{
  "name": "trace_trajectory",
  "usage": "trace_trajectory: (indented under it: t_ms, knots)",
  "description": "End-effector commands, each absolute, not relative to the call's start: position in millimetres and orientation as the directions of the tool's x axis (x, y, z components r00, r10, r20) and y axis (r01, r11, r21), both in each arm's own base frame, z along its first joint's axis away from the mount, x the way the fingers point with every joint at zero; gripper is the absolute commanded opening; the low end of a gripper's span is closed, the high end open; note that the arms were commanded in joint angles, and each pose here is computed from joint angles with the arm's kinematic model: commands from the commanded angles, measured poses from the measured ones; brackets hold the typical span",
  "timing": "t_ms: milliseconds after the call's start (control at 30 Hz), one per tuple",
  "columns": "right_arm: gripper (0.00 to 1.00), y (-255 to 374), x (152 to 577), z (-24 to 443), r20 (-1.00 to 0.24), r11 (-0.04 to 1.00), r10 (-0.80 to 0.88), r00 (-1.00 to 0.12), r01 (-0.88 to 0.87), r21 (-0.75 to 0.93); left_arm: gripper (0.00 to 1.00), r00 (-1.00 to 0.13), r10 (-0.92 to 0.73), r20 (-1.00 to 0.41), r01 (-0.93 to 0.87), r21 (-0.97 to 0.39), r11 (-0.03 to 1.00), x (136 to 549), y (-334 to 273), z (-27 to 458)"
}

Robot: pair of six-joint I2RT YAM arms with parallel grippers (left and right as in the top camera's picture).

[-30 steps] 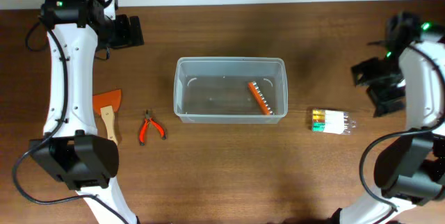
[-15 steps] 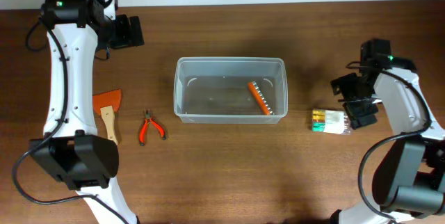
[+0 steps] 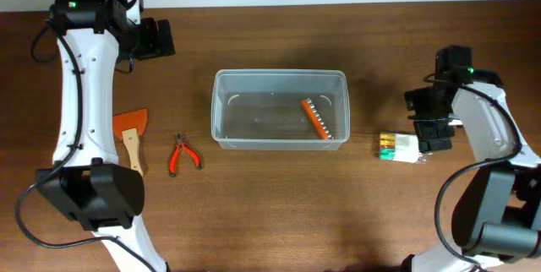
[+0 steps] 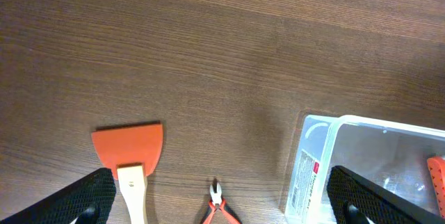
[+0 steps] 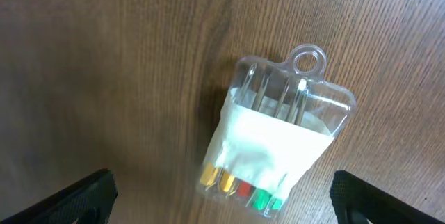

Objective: Pack container

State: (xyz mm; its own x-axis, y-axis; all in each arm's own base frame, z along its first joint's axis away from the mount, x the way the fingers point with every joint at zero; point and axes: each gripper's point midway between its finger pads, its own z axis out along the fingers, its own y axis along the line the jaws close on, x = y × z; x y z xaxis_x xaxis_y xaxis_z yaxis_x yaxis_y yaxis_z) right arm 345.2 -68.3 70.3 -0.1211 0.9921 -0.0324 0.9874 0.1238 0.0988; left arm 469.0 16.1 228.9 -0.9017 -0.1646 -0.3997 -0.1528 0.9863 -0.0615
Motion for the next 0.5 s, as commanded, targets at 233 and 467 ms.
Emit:
trace_trajectory:
  t_ms: [233,467]
  knots:
    - [0.99,-66,336,45,-0.018,0.103,0.995,-0.102,0.995,0.02,0.99,-0.894,-0.159,-0.418,-0.15,-0.053,0.987,468,18,237]
    - [0.99,-60,323,30,0.01,0.057,0.998,-0.057,0.998,-0.014,0.99,-0.894,-0.159,-0.418,-0.151,-0.052,0.987,468,18,237]
